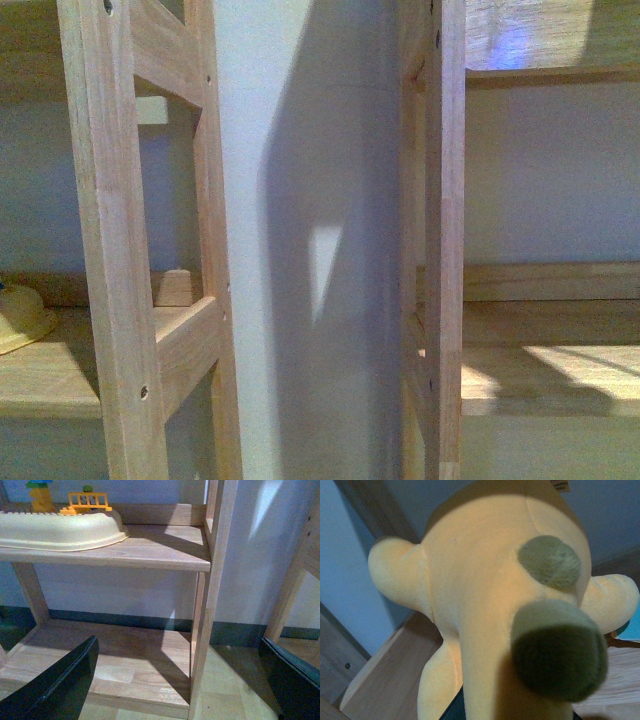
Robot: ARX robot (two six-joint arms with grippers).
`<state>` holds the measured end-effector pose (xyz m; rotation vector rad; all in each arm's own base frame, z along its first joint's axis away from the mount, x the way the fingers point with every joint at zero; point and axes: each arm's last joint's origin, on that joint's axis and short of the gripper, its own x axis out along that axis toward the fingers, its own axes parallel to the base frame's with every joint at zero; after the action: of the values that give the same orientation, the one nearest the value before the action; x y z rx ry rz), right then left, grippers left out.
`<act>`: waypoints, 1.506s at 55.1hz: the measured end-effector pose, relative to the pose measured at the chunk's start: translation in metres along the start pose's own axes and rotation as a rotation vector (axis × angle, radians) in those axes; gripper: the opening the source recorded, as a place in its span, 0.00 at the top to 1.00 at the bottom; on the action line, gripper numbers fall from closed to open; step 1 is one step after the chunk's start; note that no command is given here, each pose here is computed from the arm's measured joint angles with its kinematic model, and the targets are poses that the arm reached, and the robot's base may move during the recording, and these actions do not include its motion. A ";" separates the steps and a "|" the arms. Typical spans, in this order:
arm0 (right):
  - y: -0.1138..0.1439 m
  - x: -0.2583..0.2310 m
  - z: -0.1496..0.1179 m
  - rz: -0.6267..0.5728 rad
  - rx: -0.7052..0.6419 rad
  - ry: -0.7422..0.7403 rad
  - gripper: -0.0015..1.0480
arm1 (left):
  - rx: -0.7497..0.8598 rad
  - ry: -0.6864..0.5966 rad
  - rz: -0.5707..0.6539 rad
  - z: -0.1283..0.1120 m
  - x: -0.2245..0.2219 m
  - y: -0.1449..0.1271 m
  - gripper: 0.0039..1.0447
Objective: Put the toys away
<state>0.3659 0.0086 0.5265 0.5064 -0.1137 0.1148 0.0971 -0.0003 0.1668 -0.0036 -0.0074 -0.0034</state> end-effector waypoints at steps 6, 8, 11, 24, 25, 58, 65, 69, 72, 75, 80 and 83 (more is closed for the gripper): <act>0.006 0.001 -0.005 0.016 0.013 0.024 0.93 | 0.000 0.000 0.000 0.000 0.000 0.000 0.06; 0.007 0.001 -0.005 0.017 0.012 0.026 0.91 | 0.000 0.000 0.000 0.000 0.000 0.000 0.06; 0.007 0.001 -0.006 0.018 0.013 0.026 0.80 | 0.000 0.000 0.000 0.000 0.000 0.000 0.06; 0.002 0.001 -0.010 0.020 0.012 0.032 0.49 | 0.000 0.000 0.000 0.000 0.000 0.000 0.06; 0.001 0.001 -0.010 0.021 0.012 0.032 0.46 | 0.000 0.000 0.000 0.000 0.000 0.000 0.06; 0.007 -0.038 0.016 0.010 -0.160 -0.217 0.06 | 0.000 0.000 0.000 0.000 0.000 0.000 0.06; 0.017 -0.089 0.036 -0.047 -0.261 -0.414 0.06 | 0.000 0.000 0.000 0.000 0.000 0.000 0.06; 0.014 -0.117 0.039 -0.099 -0.292 -0.450 0.06 | 0.000 0.000 0.000 0.000 0.000 0.000 0.06; 0.011 -0.137 0.038 -0.130 -0.314 -0.478 0.06 | 0.000 0.000 0.000 0.000 0.000 0.000 0.06; 0.004 -0.160 0.033 -0.169 -0.348 -0.488 0.06 | 0.000 0.000 0.000 0.000 0.000 0.000 0.06; -0.010 -0.195 0.017 -0.208 -0.398 -0.470 0.06 | 0.000 0.000 0.000 0.000 0.000 0.000 0.06; -0.018 -0.211 0.007 -0.208 -0.420 -0.443 0.06 | 0.000 0.000 0.000 0.000 0.000 0.000 0.06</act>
<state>0.1600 -0.0275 0.4947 0.1145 -0.5054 -0.2249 0.0971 -0.0003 0.1668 -0.0040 -0.0074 -0.0034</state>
